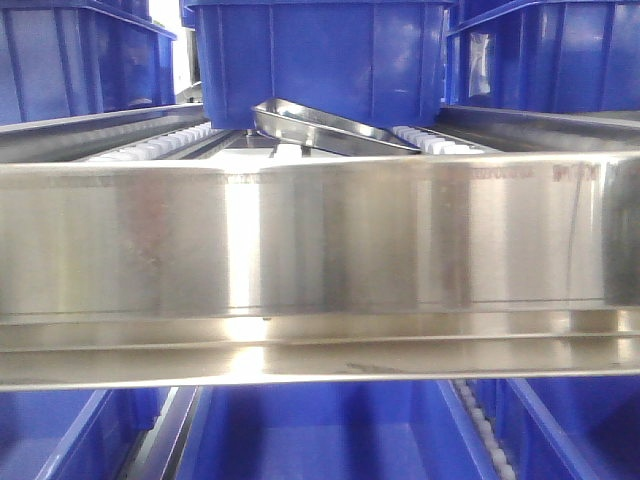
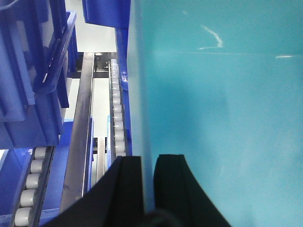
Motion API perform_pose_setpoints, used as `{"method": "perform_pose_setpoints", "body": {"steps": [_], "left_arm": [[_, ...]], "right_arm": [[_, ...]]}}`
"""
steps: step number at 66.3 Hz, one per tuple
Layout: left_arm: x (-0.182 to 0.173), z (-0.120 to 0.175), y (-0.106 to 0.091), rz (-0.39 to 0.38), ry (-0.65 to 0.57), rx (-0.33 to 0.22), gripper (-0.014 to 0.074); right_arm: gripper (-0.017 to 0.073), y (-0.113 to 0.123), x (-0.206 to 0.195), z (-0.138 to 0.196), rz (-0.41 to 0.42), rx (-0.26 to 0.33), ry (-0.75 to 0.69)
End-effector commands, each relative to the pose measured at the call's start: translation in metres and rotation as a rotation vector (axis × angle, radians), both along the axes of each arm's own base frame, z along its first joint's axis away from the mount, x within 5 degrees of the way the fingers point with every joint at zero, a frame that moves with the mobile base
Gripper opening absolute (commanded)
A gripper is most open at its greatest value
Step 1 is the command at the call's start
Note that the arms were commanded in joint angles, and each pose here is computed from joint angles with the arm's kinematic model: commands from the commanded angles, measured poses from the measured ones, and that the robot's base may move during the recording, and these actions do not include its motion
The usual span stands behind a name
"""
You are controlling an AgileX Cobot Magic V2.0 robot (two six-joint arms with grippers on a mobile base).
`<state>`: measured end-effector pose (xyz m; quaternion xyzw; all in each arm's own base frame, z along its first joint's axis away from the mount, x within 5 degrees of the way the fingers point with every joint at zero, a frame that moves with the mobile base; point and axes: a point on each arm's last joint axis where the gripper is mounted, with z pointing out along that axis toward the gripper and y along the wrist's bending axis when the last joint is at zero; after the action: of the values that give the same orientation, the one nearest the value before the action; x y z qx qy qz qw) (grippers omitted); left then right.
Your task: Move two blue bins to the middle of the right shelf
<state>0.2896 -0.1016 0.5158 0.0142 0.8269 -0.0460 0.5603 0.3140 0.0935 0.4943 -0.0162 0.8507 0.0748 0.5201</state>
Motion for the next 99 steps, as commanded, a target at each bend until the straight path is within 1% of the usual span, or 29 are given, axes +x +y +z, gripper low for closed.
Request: {"method": "perform_pose_setpoints", "body": {"steps": [1, 21, 49, 99], "left_arm": [[-0.006, 0.014, -0.002, -0.033, -0.085, -0.043, -0.0111], [-0.006, 0.014, -0.002, -0.033, -0.085, -0.043, -0.0111], [-0.006, 0.014, -0.002, -0.033, -0.085, -0.043, -0.0111], [-0.006, 0.014, -0.001, -0.032, -0.086, -0.04, -0.0111]], "right_arm": [[-0.0163, -0.001, -0.003, 0.011, 0.01, -0.002, -0.072], [-0.0163, 0.0, -0.001, 0.008, 0.01, -0.004, -0.065], [-0.0163, 0.009, 0.021, -0.003, 0.026, -0.001, -0.095], [-0.0163, 0.009, 0.022, -0.003, 0.026, -0.001, -0.097]]}}
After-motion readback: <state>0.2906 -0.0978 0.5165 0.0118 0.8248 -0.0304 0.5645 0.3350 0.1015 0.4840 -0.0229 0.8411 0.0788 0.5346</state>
